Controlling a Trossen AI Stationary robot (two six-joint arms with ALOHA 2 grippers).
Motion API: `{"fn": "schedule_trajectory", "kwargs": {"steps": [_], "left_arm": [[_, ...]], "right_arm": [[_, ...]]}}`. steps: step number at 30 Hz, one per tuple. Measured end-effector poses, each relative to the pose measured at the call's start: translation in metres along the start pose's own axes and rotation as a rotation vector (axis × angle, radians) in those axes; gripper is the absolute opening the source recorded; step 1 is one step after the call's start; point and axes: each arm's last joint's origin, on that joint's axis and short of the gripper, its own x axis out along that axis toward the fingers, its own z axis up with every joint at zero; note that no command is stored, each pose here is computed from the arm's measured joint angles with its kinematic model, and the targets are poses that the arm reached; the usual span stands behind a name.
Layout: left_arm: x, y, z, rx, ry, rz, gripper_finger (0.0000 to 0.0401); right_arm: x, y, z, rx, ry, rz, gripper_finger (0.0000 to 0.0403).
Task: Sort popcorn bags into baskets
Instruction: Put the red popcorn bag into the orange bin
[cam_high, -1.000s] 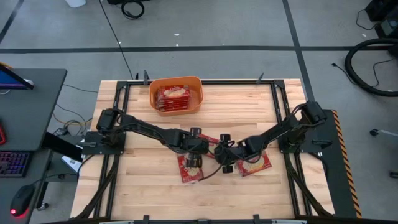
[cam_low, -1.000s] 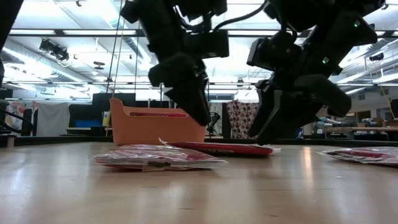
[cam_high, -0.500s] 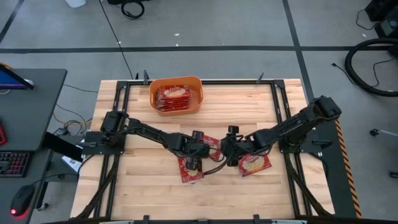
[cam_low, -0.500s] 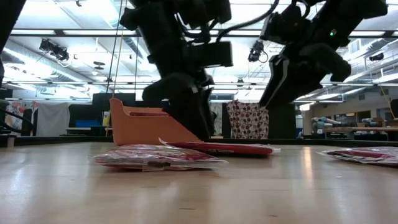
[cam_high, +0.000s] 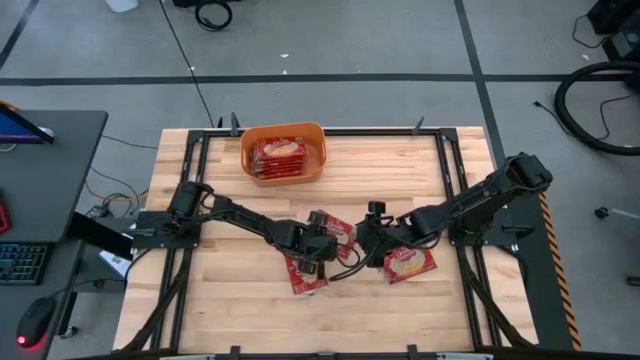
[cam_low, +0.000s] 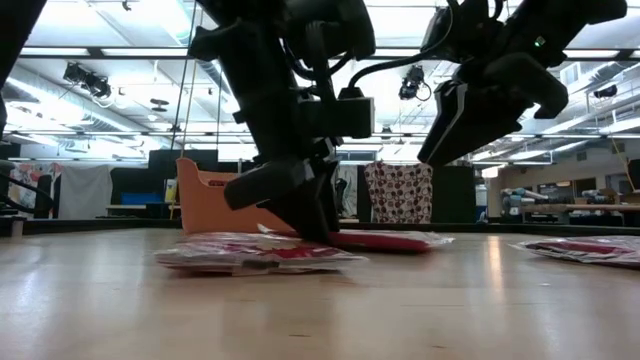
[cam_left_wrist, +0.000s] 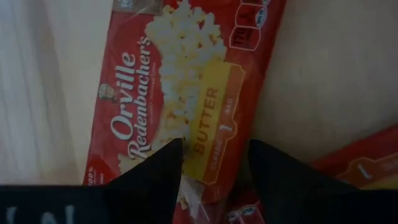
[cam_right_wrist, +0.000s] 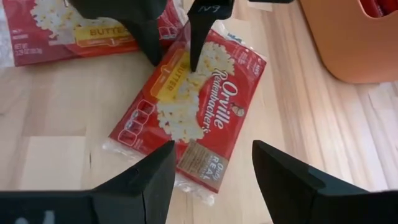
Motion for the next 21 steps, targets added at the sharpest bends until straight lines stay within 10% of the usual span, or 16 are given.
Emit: {"fn": "schedule_trajectory", "kwargs": {"steps": [12,21], "left_arm": [[0.003,0.000,-0.001,0.007,0.007,-0.011,0.0017],[-0.014,0.029,-0.002,-0.193,-0.009,-0.155,0.0006]], "right_arm": [[-0.004,0.008,0.000,-0.016,-0.019,0.025,0.0216],[-0.009,0.016,0.002,-0.027,-0.062,0.047,0.0216]]}}
